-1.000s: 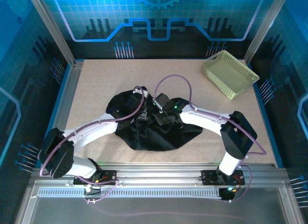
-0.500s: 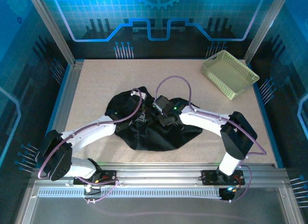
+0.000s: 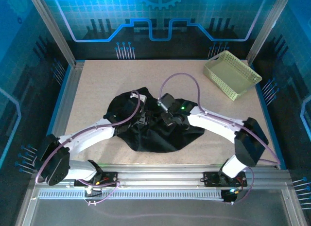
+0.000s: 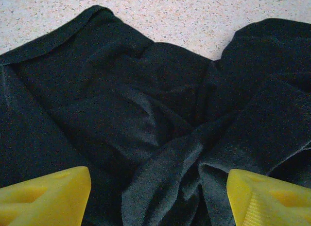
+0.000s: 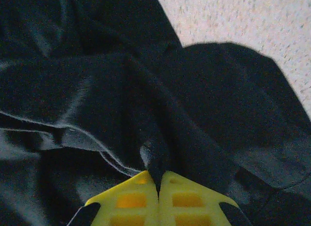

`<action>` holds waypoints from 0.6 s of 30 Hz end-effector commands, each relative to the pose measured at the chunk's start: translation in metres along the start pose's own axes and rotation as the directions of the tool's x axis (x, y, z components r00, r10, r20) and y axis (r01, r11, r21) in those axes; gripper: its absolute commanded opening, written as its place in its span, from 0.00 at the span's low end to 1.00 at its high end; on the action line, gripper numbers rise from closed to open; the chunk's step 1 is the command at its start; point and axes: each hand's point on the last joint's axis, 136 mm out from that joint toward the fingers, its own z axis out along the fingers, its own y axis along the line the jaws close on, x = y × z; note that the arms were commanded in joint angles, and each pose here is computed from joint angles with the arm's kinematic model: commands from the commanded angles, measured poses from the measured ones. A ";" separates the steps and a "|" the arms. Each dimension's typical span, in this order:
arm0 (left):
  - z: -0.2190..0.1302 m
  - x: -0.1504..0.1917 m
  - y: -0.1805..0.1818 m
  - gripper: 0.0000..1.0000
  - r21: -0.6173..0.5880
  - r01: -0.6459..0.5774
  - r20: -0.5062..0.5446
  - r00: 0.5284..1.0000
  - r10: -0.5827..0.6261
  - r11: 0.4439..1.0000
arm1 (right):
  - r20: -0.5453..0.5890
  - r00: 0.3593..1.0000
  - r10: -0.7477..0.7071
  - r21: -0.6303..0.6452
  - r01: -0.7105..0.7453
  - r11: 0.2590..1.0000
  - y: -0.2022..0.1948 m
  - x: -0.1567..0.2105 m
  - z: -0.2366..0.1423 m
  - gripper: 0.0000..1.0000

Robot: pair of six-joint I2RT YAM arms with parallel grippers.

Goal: Fold the inside-out t-shirt

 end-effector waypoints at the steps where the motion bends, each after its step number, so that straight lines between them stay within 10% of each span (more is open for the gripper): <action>1: -0.013 0.001 -0.008 0.76 0.048 0.000 0.027 1.000 -0.001 0.999 | 0.074 0.996 0.055 -0.084 -0.049 0.995 0.001 -0.020 -0.042 0.00; 18: -0.019 -0.010 -0.062 0.78 0.131 -0.122 0.081 0.990 0.112 0.984 | 0.099 0.980 0.173 -0.273 -0.141 0.952 -0.011 -0.020 -0.083 0.00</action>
